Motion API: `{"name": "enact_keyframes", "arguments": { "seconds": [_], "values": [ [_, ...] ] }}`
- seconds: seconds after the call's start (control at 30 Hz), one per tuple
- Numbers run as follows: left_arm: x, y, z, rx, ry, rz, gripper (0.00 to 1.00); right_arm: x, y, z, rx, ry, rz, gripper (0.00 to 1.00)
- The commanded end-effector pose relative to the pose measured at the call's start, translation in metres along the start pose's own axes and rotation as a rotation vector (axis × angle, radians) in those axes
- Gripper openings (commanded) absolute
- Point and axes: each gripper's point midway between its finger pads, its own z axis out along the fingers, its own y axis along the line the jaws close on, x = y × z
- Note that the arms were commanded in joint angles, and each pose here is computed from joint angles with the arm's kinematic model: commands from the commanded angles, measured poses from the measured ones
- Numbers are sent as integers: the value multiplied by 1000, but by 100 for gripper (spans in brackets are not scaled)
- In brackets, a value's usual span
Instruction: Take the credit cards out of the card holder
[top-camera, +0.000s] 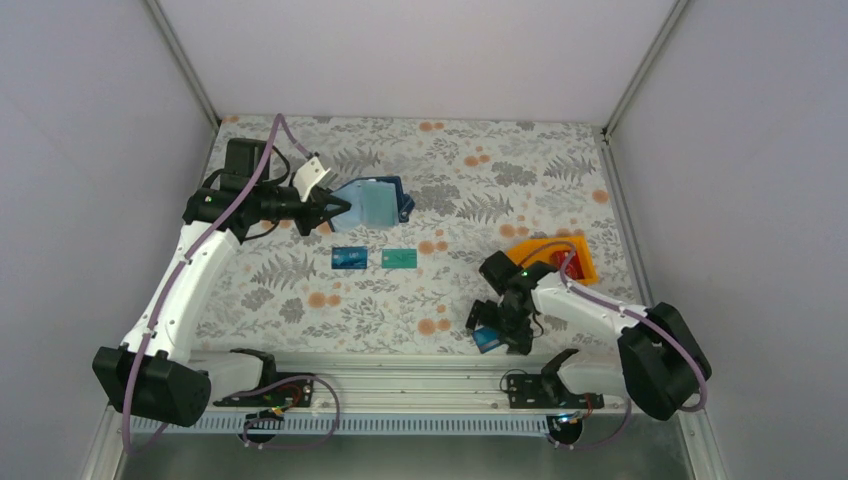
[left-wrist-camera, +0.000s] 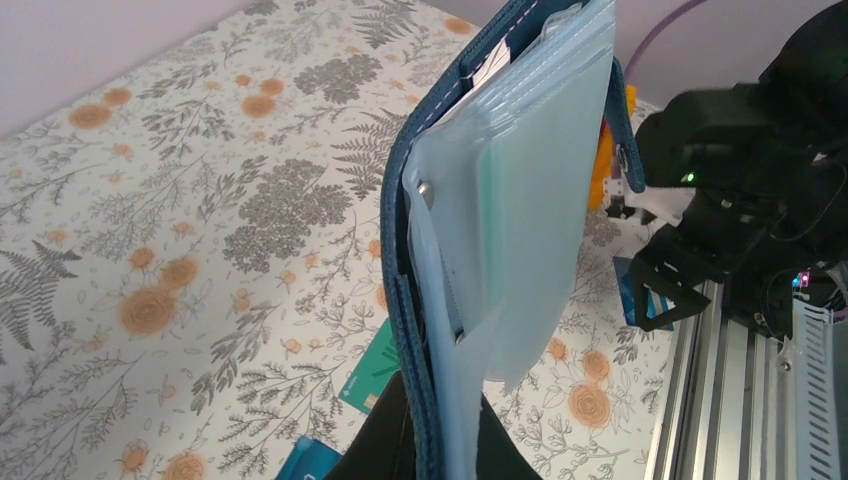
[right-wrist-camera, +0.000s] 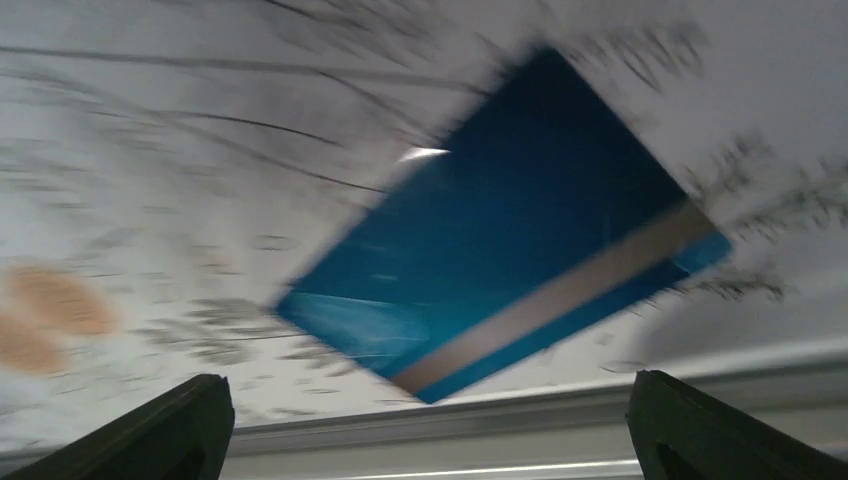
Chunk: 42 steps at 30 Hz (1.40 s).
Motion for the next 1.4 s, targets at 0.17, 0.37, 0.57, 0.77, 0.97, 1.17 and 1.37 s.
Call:
{"name": "enact_keyframes", "arguments": {
  "seconds": [0.17,0.37,0.57,0.77,0.97,1.17,1.37],
  "values": [
    [-12,-9,-7,26,-42,44,2,-13,-10,18,23,-54,194,98],
    [-12,-8,-8,26,-42,41,2,-41,9,16,79,-98,115,83],
    [-13,-6,-10,17,-47,38,2,-74,37,3,64,-204,37,62],
    [-12,-2,-10,8,-43,31,2,-71,62,34,-30,-104,-46,58],
    [-11,1,-12,-1,-45,24,2,-71,105,33,10,-103,-272,63],
    [-9,4,-11,-3,-41,16,2,-64,60,-11,116,-228,-200,81],
    [-8,4,-9,6,-38,7,3,-45,15,-6,236,-169,-139,90]
  ]
}}
